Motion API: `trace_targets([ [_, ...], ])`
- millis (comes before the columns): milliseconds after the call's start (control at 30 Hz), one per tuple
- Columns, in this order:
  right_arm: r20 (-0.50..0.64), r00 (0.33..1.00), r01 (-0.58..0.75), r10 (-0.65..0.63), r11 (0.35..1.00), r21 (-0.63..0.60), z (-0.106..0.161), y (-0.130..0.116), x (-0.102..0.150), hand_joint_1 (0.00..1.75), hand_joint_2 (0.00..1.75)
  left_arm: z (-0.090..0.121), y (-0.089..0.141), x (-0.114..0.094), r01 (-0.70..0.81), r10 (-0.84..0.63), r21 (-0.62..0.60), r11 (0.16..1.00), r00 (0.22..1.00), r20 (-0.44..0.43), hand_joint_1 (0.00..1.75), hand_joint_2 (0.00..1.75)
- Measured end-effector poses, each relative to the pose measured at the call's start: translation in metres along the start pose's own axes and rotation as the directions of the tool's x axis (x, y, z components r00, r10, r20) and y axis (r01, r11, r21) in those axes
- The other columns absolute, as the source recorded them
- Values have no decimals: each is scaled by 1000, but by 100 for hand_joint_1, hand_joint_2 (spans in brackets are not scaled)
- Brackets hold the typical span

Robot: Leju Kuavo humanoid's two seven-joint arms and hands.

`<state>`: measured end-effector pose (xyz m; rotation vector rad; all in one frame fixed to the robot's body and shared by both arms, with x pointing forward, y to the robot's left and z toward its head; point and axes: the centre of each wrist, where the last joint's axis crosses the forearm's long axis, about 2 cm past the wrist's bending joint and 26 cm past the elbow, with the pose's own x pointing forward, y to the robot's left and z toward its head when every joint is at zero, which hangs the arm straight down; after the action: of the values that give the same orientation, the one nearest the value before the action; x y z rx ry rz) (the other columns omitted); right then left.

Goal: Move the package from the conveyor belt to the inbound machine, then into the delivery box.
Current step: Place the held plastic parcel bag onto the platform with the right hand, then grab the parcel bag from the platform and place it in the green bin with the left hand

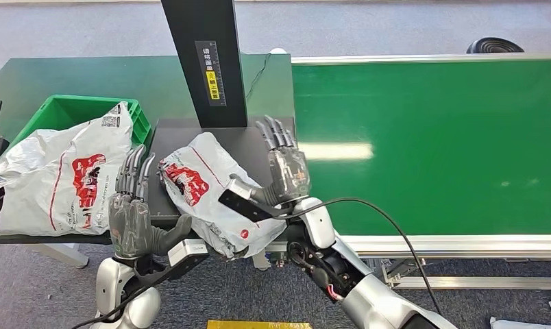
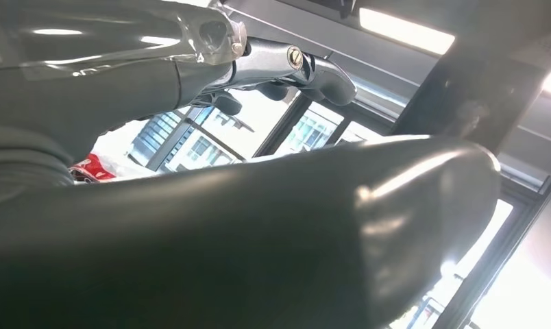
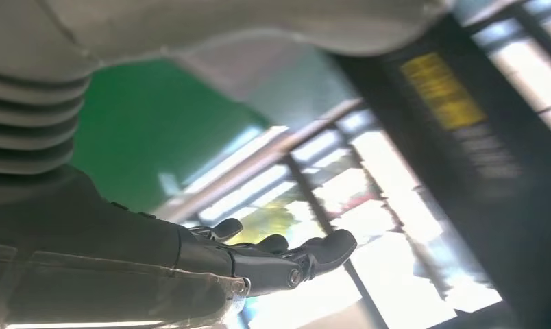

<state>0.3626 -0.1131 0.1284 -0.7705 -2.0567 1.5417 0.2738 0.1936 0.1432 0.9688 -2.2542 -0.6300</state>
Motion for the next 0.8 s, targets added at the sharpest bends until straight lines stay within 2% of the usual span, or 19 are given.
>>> trace_targets([
  [100,-165,986,-6,13,999,42,11,2,-29,0,0,-3,-4,1,-2,2,-35,999,1000,5,0,0],
  [300,-419,904,-33,81,992,121,49,4,-86,0,0,-4,-26,3,-1,4,-217,976,1000,16,0,0],
  [467,-492,863,-56,110,991,125,74,2,-114,0,0,-4,-50,5,14,3,-330,944,999,52,0,0],
  [800,-526,843,-78,114,993,91,85,-4,-128,0,0,12,-87,-7,29,-31,-514,857,1000,6,0,0],
])
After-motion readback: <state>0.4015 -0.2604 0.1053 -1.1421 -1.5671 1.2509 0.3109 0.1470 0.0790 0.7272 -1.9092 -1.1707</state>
